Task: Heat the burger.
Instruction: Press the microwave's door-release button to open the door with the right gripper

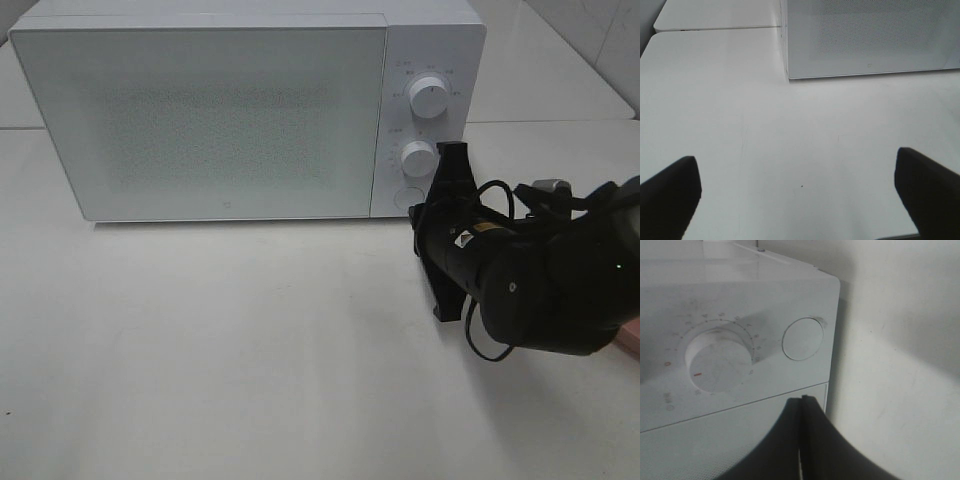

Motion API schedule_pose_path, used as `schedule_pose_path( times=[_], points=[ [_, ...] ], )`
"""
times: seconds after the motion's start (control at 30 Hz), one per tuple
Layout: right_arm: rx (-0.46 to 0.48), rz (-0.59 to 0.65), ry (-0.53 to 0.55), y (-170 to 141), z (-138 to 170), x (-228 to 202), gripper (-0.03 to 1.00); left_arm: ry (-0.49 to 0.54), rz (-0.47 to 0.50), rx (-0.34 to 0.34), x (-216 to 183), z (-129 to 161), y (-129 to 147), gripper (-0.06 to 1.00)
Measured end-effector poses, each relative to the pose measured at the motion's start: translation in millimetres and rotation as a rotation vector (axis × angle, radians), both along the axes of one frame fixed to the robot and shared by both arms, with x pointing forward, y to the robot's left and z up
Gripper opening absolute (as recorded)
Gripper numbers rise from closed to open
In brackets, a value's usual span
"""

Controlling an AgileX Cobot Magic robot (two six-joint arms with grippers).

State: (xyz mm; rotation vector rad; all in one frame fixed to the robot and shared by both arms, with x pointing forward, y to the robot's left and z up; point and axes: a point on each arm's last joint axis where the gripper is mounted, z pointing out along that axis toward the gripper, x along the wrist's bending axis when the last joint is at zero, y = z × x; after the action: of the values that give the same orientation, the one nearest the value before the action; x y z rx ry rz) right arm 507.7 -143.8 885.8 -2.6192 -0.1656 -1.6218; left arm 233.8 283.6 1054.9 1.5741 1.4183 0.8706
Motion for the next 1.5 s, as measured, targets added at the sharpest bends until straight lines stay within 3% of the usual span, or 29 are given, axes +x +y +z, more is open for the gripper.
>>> schedule_pose_path(
  times=[1.03,1.5],
  points=[
    [0.013,-0.052,0.01,-8.3,-22.2,62.9,0.0,0.0,0.0,0.0,0.0,0.0,0.0,0.99],
    [0.009,-0.026,0.039,-2.7,-31.5,69.3,0.0,0.0,0.0,0.0,0.0,0.0,0.0,0.99]
  ],
)
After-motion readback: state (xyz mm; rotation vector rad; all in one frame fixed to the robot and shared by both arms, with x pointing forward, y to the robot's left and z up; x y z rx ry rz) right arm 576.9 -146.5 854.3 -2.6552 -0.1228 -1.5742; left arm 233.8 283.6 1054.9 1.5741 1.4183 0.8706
